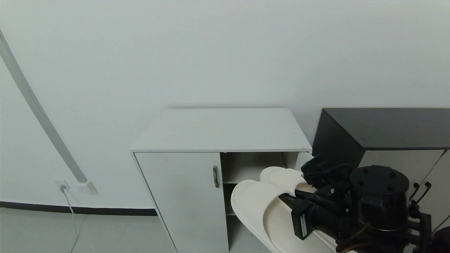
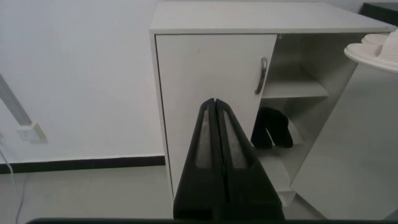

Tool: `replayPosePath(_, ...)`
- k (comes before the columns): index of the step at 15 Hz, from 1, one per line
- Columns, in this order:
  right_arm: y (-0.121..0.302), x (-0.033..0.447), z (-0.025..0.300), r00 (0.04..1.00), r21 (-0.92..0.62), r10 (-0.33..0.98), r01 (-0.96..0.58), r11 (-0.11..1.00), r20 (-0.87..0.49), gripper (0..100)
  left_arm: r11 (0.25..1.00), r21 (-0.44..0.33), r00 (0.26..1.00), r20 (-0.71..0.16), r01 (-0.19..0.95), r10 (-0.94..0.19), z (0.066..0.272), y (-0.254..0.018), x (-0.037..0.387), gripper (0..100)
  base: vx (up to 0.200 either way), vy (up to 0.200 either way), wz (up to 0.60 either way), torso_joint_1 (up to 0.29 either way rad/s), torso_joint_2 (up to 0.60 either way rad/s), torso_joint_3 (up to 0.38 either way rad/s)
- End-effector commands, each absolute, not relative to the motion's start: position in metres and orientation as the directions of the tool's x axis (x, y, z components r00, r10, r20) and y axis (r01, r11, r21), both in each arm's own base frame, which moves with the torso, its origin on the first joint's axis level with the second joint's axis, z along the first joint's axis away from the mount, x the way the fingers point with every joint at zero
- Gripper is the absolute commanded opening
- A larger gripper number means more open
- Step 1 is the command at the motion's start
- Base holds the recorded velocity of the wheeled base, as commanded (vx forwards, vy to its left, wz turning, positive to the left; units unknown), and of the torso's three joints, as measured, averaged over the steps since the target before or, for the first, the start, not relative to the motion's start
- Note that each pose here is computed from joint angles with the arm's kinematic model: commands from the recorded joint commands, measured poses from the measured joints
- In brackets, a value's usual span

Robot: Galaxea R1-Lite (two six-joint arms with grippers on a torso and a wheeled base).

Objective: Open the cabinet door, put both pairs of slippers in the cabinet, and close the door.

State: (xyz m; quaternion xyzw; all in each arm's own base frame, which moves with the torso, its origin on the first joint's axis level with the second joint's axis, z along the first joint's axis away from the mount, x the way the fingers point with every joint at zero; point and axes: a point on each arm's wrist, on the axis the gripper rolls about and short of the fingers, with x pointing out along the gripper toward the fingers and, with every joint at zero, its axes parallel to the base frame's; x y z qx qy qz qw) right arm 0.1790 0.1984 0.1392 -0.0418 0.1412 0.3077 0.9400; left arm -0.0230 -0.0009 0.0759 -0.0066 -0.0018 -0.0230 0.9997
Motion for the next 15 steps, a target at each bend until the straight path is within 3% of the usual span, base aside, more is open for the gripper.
replayPosePath(1, 0.1997, 0.1802, 0.1351, 0.770, 0.006, 0.564, -0.590, 0.808, -0.300, 0, 0.999, -0.014, 0.999, 0.003, 0.045, -0.044, 0.0761, -0.0009, -0.0229, 0, 0.000, 0.000, 0.00, -0.217, 0.56, 0.320)
replayPosePath(15, 0.1987, 0.1793, 0.1323, 0.775, 0.007, 0.565, -0.588, 0.809, -0.284, 0, 0.999, -0.015, 0.999, 0.002, 0.046, -0.046, 0.0759, -0.0008, -0.0229, 0, 0.000, 0.000, 0.00, -0.192, 0.52, 0.319)
